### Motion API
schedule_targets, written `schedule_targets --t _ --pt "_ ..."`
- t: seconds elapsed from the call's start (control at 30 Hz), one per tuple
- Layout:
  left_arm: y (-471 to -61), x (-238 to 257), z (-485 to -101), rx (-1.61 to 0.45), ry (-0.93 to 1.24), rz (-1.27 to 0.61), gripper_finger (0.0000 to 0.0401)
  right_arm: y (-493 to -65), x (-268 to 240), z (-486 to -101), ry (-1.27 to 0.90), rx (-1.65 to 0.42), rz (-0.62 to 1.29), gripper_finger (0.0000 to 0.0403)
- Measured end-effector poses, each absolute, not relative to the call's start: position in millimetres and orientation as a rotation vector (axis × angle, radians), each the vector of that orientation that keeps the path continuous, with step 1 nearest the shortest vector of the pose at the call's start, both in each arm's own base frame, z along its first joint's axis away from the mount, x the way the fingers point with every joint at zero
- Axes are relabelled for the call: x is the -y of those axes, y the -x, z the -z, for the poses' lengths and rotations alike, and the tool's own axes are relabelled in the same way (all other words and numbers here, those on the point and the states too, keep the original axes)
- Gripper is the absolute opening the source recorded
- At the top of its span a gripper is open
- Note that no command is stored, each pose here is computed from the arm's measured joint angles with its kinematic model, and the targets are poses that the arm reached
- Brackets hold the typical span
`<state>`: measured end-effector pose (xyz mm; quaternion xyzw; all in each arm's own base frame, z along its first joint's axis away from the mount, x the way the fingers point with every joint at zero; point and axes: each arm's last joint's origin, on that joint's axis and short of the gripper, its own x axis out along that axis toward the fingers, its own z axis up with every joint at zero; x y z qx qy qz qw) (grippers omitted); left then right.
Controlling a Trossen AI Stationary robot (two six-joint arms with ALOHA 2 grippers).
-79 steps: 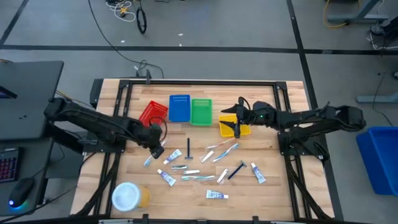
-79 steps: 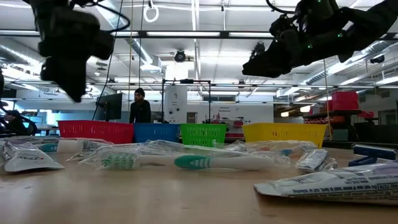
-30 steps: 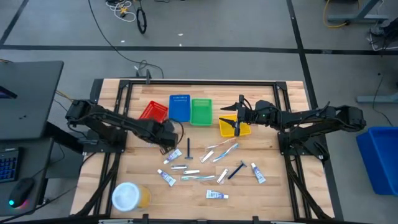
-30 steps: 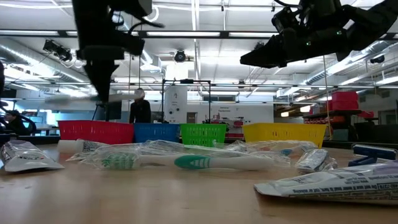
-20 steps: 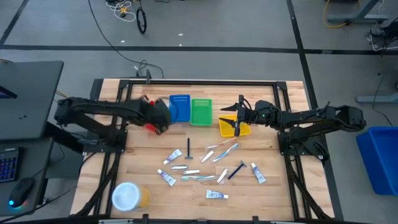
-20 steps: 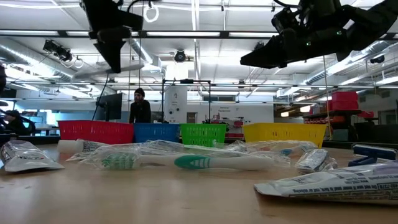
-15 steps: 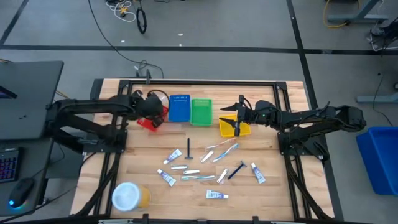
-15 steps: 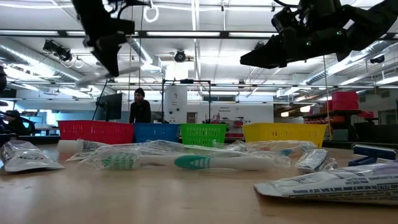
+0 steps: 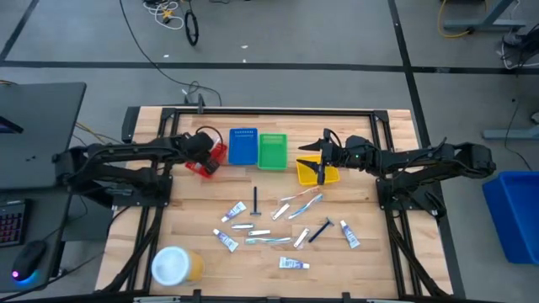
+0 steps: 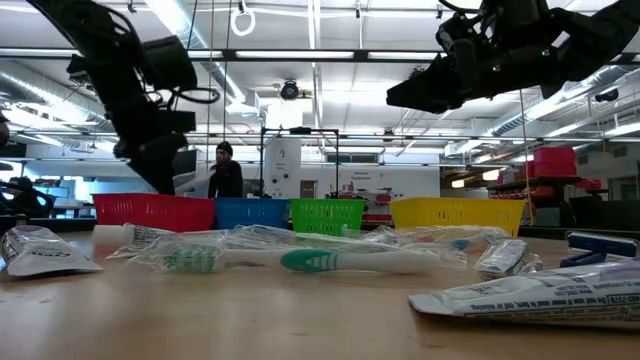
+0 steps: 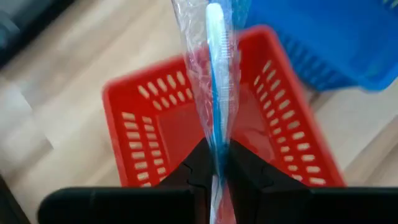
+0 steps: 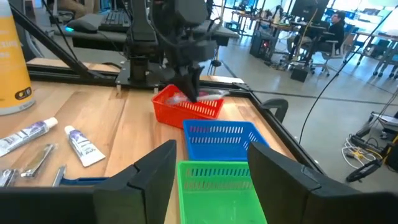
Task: Pick & Place Travel size toiletries
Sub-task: Put the blue toothbrush into the red bin
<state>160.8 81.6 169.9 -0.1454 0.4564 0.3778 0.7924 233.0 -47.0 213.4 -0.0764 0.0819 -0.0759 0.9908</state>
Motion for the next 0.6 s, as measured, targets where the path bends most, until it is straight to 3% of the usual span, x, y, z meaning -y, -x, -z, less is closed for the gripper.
schedule_targets --t 0.6 --pt "-153.9 -87.2 -162.3 -0.980 0.295 -0.900 0.0137 -233.0 46.9 -213.4 0.153 -0.163 0.152 0.0220"
